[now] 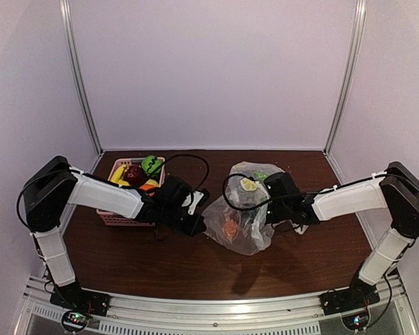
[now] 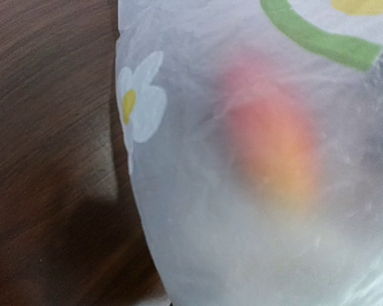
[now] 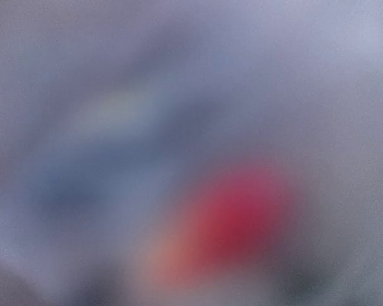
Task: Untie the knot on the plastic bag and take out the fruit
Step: Reach into the gripper in the takeout bag, then pick up the fake fruit from the takeout bag.
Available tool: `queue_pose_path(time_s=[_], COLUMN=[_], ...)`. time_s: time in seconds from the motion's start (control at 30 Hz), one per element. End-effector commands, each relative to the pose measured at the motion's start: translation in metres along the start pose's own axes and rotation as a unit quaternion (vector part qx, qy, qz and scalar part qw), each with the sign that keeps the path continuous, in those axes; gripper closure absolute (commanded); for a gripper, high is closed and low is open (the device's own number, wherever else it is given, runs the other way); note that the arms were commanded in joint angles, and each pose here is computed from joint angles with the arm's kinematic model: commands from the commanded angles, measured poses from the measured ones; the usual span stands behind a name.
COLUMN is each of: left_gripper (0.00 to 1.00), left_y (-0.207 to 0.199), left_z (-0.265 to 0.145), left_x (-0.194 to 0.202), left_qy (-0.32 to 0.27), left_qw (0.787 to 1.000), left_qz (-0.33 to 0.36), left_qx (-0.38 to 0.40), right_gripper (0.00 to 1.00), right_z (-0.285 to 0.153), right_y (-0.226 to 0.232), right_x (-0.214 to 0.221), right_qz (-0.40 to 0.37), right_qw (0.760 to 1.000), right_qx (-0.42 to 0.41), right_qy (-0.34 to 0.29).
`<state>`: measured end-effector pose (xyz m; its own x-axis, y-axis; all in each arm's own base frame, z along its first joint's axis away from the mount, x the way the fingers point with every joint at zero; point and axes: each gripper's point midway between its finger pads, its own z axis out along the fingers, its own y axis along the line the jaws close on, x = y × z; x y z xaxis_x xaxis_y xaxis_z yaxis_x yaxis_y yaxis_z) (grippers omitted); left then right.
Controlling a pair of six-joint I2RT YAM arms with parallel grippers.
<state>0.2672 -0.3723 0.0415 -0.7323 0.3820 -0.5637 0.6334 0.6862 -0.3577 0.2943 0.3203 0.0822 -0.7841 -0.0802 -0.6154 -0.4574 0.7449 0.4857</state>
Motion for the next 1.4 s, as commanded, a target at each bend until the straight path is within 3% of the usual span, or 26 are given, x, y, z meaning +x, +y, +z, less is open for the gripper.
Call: queue_pose_path(time_s=[0.0,0.43,0.57,0.77,1.03,1.37], left_gripper=[1.00,1.00,1.00,1.00,1.00,1.00], left_y=[-0.005,-0.008,-0.008,-0.004,0.012,0.048], left_z=[0.004,0.008,0.009,0.008,0.004,-0.011], left_x=[-0.014,-0.017,-0.017,-0.017,-0.016,-0.024], left_qy=[-0.019,-0.025,-0.025,-0.026,-0.031,-0.063], left_qw=[1.000,0.999,0.999,0.999,0.999,0.992], left_qz=[0.010,0.006,0.004,-0.004,-0.024,-0.094], left_qx=[0.017,0.027,0.029,0.019,-0.026,-0.055], right_gripper=[0.17,0.15,0.21,0.42,0.45,0.45], right_z=[0.013,0.044,0.049,0.047,0.019,-0.052], right_y=[0.011,0.011,0.007,0.006,0.013,0.005], right_x=[-0.001,0.012,0.014,0.010,-0.011,-0.032], right_qz=[0.005,0.015,0.022,0.027,0.009,-0.026], right_qw=[1.000,1.000,1.000,1.000,0.999,0.994], right_qx=[-0.013,0.002,0.012,0.016,0.022,0.051], right_qy=[0.002,0.018,0.016,0.005,-0.030,-0.090])
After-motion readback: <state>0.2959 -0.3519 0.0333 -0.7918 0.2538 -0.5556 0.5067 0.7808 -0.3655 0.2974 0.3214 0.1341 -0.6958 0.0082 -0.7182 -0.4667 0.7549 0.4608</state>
